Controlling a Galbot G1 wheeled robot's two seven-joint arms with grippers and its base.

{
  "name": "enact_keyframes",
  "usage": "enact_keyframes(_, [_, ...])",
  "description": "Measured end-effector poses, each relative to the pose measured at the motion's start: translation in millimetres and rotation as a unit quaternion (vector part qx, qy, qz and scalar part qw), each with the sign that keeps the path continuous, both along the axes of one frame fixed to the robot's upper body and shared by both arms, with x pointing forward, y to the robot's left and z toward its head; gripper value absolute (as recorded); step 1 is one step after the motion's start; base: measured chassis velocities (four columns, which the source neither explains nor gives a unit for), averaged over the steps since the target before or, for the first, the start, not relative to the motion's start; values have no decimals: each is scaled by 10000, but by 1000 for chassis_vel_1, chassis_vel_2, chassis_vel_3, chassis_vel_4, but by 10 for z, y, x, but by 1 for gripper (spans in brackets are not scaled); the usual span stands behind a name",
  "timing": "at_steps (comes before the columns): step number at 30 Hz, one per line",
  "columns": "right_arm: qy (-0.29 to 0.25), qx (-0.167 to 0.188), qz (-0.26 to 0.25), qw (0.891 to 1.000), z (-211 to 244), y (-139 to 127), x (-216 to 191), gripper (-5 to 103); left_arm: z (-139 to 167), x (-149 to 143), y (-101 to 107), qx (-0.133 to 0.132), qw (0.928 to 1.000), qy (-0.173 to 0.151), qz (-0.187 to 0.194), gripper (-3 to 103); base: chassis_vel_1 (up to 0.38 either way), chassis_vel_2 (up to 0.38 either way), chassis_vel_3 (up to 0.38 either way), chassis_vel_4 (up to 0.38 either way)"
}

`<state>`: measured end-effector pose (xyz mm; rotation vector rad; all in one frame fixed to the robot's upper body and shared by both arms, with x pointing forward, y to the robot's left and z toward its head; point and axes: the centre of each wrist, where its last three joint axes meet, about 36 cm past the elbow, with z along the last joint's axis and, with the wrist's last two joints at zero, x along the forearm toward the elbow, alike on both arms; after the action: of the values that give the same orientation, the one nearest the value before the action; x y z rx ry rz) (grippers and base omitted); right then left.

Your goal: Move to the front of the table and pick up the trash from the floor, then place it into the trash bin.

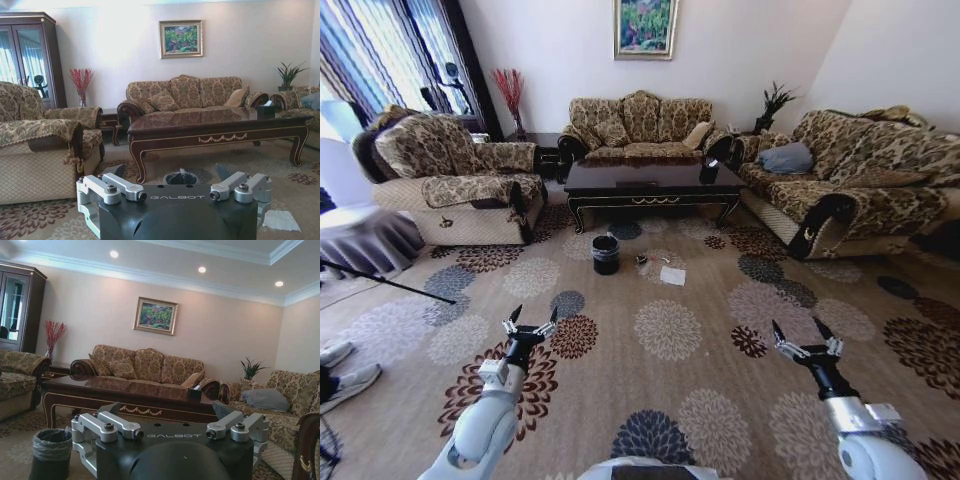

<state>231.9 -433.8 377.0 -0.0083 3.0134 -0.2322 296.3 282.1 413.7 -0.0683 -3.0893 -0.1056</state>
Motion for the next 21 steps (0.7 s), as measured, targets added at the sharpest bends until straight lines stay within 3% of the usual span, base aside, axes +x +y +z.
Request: enact_keyframes(21, [113,-48,82,9999,-157,55,-120,100,-90,-118,-32,85,9999,142,40,100,0,0,0,0])
